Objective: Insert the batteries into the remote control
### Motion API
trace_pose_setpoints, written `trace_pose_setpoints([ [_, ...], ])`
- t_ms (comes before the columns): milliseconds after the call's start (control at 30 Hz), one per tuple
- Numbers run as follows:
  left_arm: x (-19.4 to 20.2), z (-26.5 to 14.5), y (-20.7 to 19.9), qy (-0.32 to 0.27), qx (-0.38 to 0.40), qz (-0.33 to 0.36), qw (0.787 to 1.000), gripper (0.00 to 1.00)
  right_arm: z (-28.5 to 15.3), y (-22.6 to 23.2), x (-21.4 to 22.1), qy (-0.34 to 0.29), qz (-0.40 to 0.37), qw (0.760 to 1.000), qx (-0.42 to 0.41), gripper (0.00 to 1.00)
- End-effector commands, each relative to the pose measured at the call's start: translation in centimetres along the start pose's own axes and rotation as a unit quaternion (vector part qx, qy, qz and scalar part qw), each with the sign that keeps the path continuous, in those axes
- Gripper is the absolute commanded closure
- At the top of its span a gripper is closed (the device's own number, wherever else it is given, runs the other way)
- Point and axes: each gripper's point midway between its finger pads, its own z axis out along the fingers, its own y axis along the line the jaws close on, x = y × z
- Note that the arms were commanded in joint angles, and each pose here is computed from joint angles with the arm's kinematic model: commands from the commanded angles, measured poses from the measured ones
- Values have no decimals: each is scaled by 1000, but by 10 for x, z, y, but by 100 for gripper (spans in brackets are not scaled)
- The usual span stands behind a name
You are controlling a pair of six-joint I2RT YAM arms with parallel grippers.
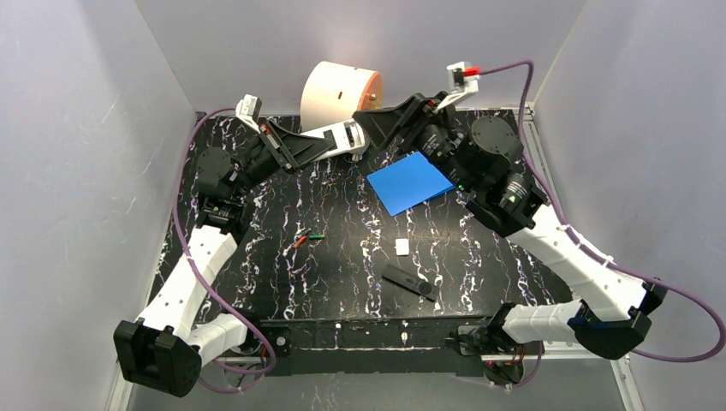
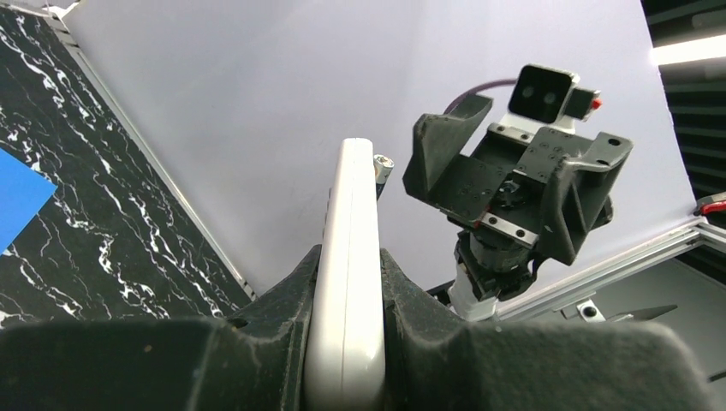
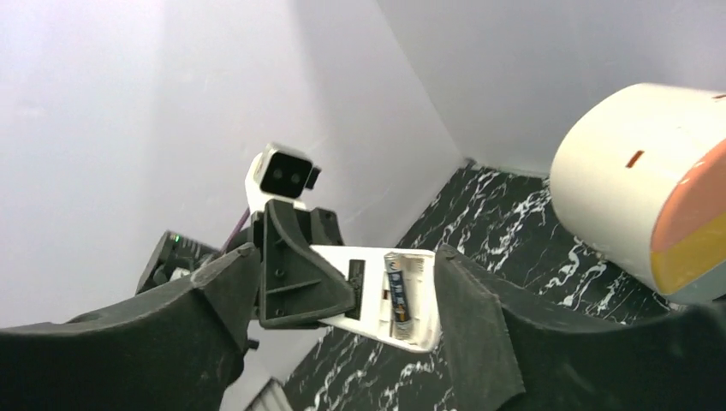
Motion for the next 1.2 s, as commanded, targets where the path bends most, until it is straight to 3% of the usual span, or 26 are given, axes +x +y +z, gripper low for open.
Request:
trace_pose_setpoints([
  [0,-14,2,-28,-29,37,30,998,100,-12,-13,-36,-106,107,988,40,13],
  [167,-22,8,-28,-41,43,24,998,100,-10,-33,-19,-110,188,973,82,7],
  [500,-26,12,-24,-43,43,18,998,100,25,-26,10,-81,330,939,44,5],
  [767,-24,13,-23,-38,45,25,998,100,37,-31,19,-73,366,926,51,2],
  [1167,-13,10,-11,-15,42,47,998,100,51,-31,25,-72,399,913,43,26],
])
